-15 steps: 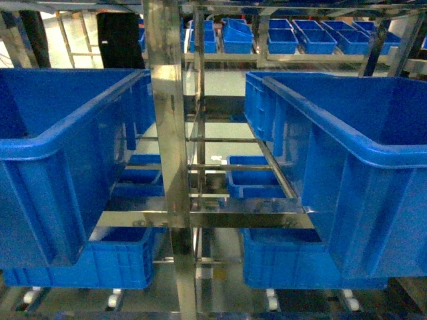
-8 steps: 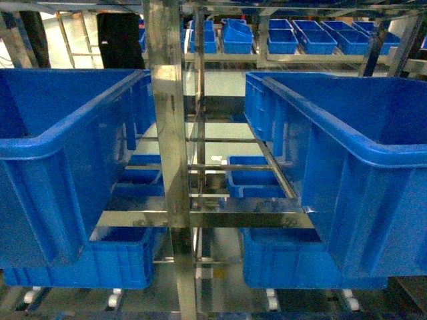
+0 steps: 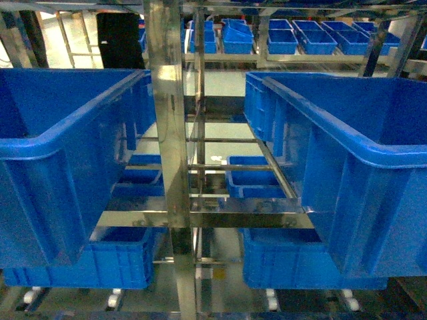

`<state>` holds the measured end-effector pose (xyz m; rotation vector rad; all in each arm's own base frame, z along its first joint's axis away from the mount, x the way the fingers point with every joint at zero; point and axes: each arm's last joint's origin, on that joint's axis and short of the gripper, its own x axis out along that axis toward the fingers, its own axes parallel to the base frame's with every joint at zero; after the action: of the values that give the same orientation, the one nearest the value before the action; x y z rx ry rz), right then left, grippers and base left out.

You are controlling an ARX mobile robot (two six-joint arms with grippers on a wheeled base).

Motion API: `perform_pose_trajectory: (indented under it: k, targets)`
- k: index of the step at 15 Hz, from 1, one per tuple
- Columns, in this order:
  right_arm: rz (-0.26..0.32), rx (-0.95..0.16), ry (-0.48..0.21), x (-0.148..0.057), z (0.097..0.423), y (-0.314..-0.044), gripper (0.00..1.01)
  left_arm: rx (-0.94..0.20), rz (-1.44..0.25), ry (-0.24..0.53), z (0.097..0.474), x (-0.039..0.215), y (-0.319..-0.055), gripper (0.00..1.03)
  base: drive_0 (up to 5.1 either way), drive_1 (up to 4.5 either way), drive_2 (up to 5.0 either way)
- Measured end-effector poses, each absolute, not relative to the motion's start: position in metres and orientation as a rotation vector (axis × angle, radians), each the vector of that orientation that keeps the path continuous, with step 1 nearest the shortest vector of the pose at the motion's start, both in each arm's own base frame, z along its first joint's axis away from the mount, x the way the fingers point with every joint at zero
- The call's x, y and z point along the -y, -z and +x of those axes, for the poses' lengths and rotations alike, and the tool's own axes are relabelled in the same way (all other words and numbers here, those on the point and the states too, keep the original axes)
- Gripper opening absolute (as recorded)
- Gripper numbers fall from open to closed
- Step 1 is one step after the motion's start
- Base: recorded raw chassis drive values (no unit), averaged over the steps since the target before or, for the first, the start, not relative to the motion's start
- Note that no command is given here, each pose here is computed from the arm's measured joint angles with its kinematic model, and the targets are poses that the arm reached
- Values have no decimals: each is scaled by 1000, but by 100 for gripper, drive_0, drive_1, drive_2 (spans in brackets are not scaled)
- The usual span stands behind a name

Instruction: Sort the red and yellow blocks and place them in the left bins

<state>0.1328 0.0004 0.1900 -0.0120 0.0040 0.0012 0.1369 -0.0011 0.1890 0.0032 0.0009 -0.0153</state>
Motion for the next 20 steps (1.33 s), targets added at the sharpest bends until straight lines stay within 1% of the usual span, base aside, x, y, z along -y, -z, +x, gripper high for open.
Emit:
perform_pose_trajectory:
  k: [1,6,7,12,13,15,17,18,19,20]
  targets:
    - [-12,-2,0,0,129,-186,2,-5,3,-5,134,0,-185,2,0,0,0]
    - [-12,-3,2,0,118,-176,2,-4,3,-2,121,0,-176,2,0,0,0]
    - [-11,19,2,0,116,-172,2,4,3,0,119,0,-170,2,0,0,0]
    - [-11,16,1,0,108,-171,2,15,3,-2,110,0,-171,2,0,0,0]
    - [-10,-41,-3,0,102,-164,2,14,3,-1,108,0,-170,2,0,0,0]
    - [-10,-28,0,0,99,-165,2,13,3,-2,108,0,-170,2,0,0,0]
    - [-11,28,-3,0,97,-170,2,-22,4,0,103,0,-166,2,0,0,0]
    - [-10,4,0,0,97,-168,2,-12,3,-3,98,0,-166,2,0,0,0]
    - [-11,1,-1,0,97,-167,2,16,3,-3,97,0,-170,2,0,0,0]
    - [-11,10,0,0,97,-168,2,-11,3,-4,98,0,-166,2,0,0,0]
